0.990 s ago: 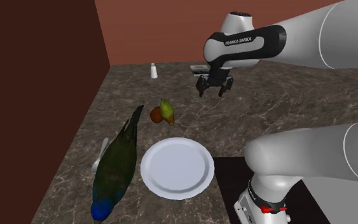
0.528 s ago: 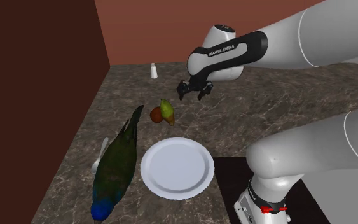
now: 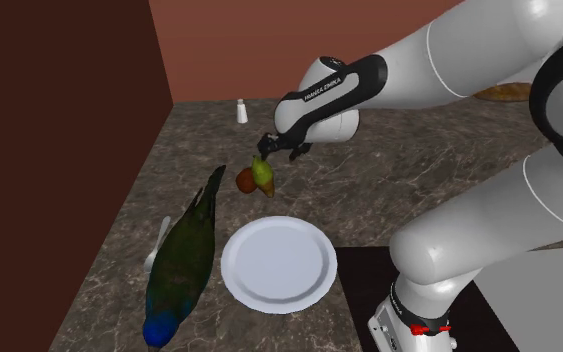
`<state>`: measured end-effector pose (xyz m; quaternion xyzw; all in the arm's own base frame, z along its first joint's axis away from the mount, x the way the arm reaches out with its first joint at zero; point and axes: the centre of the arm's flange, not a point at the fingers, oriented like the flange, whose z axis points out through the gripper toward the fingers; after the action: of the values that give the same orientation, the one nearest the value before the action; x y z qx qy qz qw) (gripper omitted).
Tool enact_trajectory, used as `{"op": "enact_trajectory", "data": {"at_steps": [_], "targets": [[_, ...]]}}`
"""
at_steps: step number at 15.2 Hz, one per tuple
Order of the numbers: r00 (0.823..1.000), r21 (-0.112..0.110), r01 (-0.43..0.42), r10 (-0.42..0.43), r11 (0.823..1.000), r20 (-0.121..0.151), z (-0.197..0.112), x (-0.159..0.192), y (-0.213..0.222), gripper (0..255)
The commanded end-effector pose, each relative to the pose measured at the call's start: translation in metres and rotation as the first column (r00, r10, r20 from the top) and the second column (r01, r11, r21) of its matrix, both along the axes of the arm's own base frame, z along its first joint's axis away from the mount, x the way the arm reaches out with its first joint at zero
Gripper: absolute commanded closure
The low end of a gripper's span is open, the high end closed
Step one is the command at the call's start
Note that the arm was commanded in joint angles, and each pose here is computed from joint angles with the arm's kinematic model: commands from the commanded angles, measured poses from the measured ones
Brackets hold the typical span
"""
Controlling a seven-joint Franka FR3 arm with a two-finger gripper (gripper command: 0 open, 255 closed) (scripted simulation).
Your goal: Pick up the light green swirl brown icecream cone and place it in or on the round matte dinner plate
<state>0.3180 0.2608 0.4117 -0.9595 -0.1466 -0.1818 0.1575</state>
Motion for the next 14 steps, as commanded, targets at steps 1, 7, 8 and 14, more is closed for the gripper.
{"op": "enact_trajectory", "data": {"at_steps": [1,7,8,14], "targets": [[1.0,0.001,0.0,0.0,1.0,0.001,-0.009,0.002,0.005,0],[1.0,0.001,0.0,0.0,1.0,0.001,-0.021,0.007,0.009,0],[1.0,0.001,0.0,0.0,1.0,0.001,-0.021,0.007,0.009,0],[1.0,0.001,0.0,0.0,1.0,0.001,-0.022,0.006,0.009,255]]}}
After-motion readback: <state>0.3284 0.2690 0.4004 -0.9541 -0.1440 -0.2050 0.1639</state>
